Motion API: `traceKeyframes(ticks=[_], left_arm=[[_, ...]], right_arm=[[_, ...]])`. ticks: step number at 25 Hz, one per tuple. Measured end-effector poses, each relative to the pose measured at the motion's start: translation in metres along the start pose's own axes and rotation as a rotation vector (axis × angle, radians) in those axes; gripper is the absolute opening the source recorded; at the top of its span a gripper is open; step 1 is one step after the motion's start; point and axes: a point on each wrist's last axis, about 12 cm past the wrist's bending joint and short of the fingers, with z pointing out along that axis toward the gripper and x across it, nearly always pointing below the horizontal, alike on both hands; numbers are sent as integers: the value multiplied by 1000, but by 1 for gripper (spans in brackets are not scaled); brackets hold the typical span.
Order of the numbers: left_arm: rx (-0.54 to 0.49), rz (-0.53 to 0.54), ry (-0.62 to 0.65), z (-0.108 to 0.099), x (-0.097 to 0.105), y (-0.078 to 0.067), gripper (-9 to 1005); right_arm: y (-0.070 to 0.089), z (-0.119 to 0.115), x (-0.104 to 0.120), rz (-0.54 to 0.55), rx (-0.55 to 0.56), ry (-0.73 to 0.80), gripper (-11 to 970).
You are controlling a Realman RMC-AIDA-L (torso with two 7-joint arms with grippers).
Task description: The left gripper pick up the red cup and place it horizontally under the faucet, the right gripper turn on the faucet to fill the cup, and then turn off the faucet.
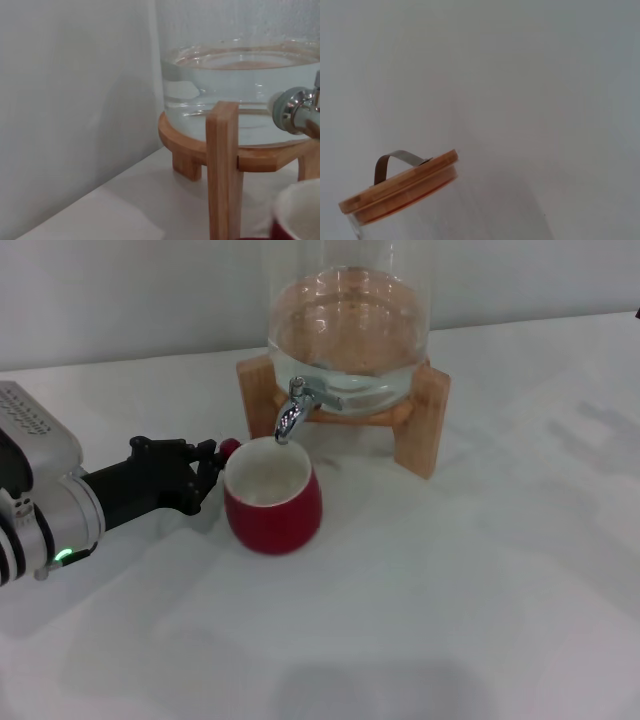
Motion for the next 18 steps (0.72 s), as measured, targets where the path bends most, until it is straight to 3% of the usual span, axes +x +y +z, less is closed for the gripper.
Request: traceKeyframes(ticks=[12,18], left_arm=[[-15,-42,-19,-8,8,-1,172],[-18,-72,-78,-28,18,-2,186]], right_arm=[[1,0,0,1,-10,-2,720],[1,-1,0,2,-8,-3,720]])
